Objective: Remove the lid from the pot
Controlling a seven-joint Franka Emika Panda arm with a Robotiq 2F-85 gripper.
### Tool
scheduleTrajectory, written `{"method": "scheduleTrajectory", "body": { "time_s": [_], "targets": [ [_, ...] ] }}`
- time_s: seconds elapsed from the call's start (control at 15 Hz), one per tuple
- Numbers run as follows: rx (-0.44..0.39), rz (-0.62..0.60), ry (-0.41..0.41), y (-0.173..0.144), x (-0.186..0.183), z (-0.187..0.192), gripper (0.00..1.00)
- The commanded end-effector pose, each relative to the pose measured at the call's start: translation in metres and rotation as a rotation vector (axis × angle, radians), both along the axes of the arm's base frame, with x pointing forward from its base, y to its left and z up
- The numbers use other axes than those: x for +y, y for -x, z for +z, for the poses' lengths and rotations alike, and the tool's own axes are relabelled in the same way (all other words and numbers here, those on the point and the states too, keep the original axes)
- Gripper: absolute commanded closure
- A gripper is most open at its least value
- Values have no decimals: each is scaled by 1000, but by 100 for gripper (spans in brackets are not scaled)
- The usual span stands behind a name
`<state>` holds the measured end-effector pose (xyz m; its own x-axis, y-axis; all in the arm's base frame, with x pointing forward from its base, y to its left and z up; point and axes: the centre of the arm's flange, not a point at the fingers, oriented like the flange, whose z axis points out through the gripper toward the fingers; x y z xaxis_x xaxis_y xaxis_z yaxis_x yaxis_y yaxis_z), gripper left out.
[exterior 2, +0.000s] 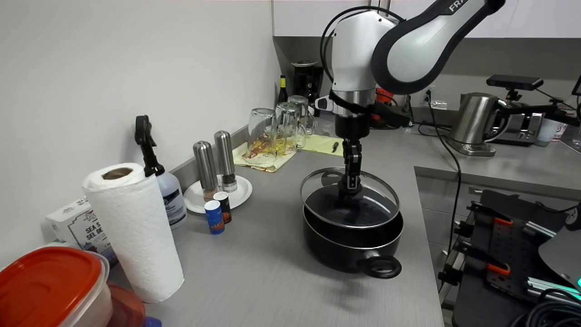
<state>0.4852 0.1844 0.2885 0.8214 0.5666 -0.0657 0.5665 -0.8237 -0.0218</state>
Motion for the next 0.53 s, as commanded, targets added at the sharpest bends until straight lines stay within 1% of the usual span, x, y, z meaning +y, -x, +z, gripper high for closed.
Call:
{"method": "scheduleTrajectory", "body": {
  "time_s": [0.0, 0.27, 0.47],
  "targets": [
    [-43, -48, 6, -8, -26, 28, 75],
    [-58, -162, 2, -24, -74, 35, 75],
    [-60, -264, -1, -35, -118, 35, 75]
  ]
}}
